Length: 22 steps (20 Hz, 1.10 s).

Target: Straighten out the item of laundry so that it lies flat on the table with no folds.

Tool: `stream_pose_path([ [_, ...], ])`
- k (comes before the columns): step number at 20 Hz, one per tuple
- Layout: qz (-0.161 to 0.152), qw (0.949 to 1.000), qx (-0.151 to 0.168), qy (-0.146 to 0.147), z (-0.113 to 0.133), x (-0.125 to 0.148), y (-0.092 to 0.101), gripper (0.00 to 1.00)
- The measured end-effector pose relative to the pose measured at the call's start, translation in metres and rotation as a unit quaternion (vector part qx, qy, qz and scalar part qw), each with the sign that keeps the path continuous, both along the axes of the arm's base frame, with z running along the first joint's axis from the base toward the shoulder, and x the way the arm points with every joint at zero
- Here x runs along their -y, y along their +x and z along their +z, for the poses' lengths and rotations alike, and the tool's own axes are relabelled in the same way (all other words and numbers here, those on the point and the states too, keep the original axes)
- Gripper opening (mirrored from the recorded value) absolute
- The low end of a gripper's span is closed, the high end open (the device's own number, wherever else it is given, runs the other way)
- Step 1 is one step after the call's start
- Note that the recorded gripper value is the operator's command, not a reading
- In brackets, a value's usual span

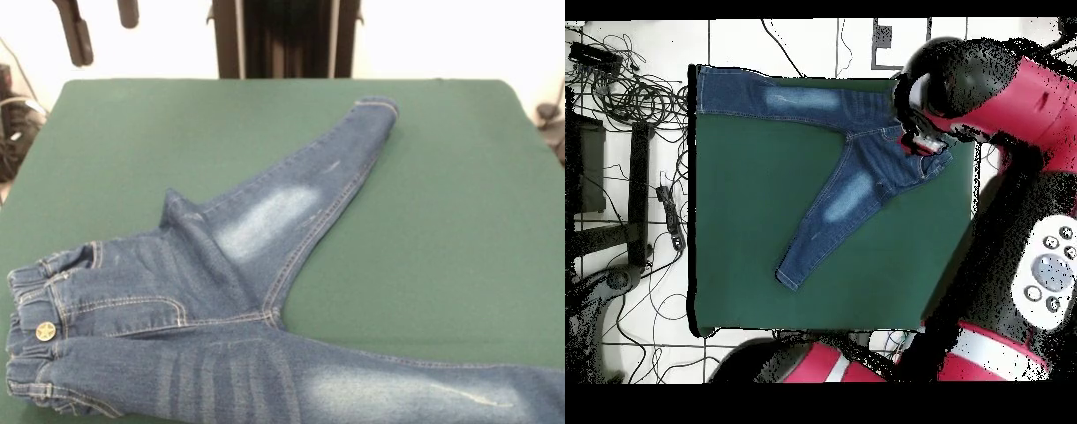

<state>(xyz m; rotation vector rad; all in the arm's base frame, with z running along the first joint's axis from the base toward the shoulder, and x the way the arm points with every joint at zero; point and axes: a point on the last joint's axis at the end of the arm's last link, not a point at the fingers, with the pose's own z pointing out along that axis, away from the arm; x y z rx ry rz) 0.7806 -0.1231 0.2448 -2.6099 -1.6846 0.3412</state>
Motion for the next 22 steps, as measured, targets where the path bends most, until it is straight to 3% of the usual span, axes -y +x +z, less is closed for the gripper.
stream_pose_path([
  [2,-0.001,0.9998,-0.001,-0.017,0.002,0.011,-0.014,1.00],
  [5,0.000,0.9995,0.007,-0.030,0.003,0.021,-0.020,1.00],
  [10,0.026,0.9968,0.052,-0.055,0.004,0.062,-0.025,1.00],
  [13,0.047,0.9944,0.070,-0.063,0.004,0.083,-0.026,1.00],
  [15,0.080,0.9907,0.083,-0.071,0.001,0.105,-0.028,1.00],
  [22,0.134,0.9839,0.087,-0.080,-0.010,0.126,-0.033,1.00],
])
